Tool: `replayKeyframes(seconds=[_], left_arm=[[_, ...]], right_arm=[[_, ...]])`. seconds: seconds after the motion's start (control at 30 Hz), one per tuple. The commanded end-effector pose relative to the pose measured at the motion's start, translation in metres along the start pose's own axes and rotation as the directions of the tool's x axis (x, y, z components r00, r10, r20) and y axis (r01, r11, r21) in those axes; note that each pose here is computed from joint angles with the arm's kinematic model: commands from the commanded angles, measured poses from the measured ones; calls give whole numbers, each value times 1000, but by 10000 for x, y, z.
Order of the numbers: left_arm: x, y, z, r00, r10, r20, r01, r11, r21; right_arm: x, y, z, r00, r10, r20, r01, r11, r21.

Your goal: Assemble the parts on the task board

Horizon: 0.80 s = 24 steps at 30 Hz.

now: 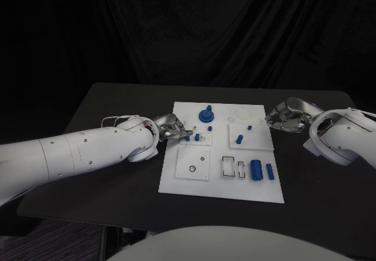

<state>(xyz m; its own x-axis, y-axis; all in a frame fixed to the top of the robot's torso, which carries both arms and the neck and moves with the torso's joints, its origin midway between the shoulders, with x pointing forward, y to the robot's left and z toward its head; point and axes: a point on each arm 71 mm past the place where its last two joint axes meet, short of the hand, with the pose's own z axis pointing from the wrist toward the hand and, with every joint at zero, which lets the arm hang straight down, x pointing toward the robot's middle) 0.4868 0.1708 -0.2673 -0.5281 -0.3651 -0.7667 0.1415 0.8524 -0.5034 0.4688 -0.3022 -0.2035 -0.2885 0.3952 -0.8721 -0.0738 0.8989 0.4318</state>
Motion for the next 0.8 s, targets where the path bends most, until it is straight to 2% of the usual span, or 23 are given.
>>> replayKeyframes(seconds=[0.03, 0.5, 0.8], left_arm=[[70, 24, -5, 999, 6, -50, -7, 1000, -23], [47, 14, 4, 1000, 0, -19, 0, 1000, -10], [51, 15, -3, 1000, -1, -19, 1, 1000, -19]], right_arm=[[18, -14, -1, 1000, -3, -11, 3, 1000, 15], [22, -19, 1, 1000, -3, -13, 3, 1000, 16], [26, -22, 2, 1000, -3, -15, 3, 1000, 18]])
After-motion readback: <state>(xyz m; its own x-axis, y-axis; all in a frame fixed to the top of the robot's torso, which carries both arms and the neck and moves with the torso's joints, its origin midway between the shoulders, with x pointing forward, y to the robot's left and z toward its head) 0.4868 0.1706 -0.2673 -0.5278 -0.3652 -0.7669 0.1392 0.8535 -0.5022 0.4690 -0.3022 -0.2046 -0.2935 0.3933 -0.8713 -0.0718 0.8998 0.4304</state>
